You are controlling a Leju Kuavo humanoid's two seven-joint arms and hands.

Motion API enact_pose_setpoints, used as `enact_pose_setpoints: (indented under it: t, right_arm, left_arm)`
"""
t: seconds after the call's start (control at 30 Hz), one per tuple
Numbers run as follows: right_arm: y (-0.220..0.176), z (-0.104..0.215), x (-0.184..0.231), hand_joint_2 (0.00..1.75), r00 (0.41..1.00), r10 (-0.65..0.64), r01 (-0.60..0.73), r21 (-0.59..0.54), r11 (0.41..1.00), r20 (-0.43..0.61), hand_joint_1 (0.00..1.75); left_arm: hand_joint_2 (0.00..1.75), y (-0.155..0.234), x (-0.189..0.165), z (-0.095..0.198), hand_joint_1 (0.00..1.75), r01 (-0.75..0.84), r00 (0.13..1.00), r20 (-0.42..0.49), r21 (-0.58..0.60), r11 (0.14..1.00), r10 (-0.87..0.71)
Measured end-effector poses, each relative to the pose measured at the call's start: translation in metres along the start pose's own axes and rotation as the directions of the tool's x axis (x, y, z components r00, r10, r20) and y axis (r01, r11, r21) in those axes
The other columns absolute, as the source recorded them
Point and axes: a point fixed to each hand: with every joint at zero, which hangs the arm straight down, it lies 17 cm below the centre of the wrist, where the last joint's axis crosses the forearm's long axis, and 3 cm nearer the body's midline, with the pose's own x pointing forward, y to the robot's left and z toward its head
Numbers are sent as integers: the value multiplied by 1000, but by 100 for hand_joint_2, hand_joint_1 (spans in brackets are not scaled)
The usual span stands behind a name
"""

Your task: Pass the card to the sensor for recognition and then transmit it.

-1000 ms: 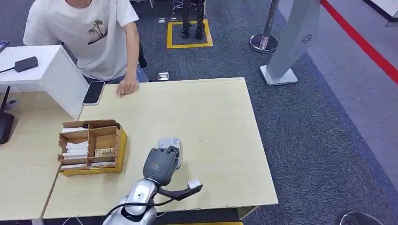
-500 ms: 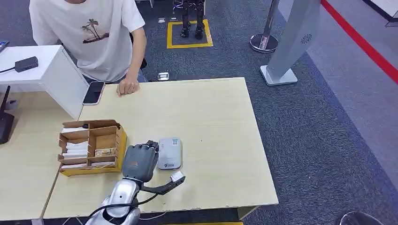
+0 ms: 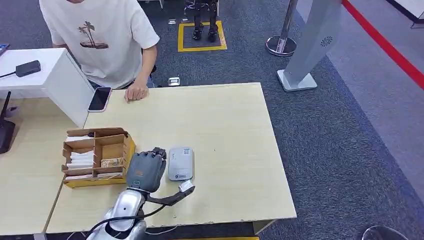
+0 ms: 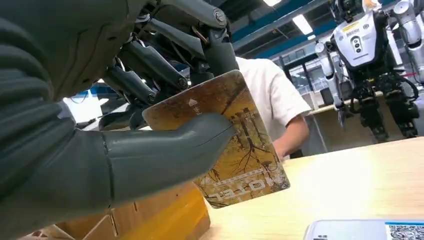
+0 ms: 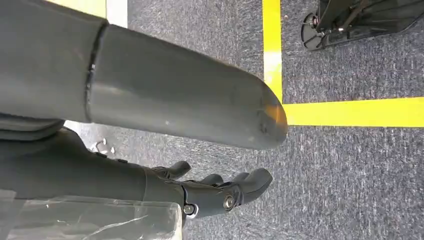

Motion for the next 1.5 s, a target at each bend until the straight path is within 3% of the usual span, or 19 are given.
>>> enact_pose_setpoints:
  t: [0.8, 1.5]
  right_arm:
    - [2, 0, 0, 0, 1000, 3, -3, 7, 1000, 1, 0]
    - [3, 0, 0, 0, 1000, 21, -21, 13, 1000, 2, 0]
  left_arm:
    - [175, -7, 24, -1, 175, -41, 998, 45, -23, 999, 42]
    - [175, -49, 27, 6, 175, -68, 998, 10, -108, 992, 69]
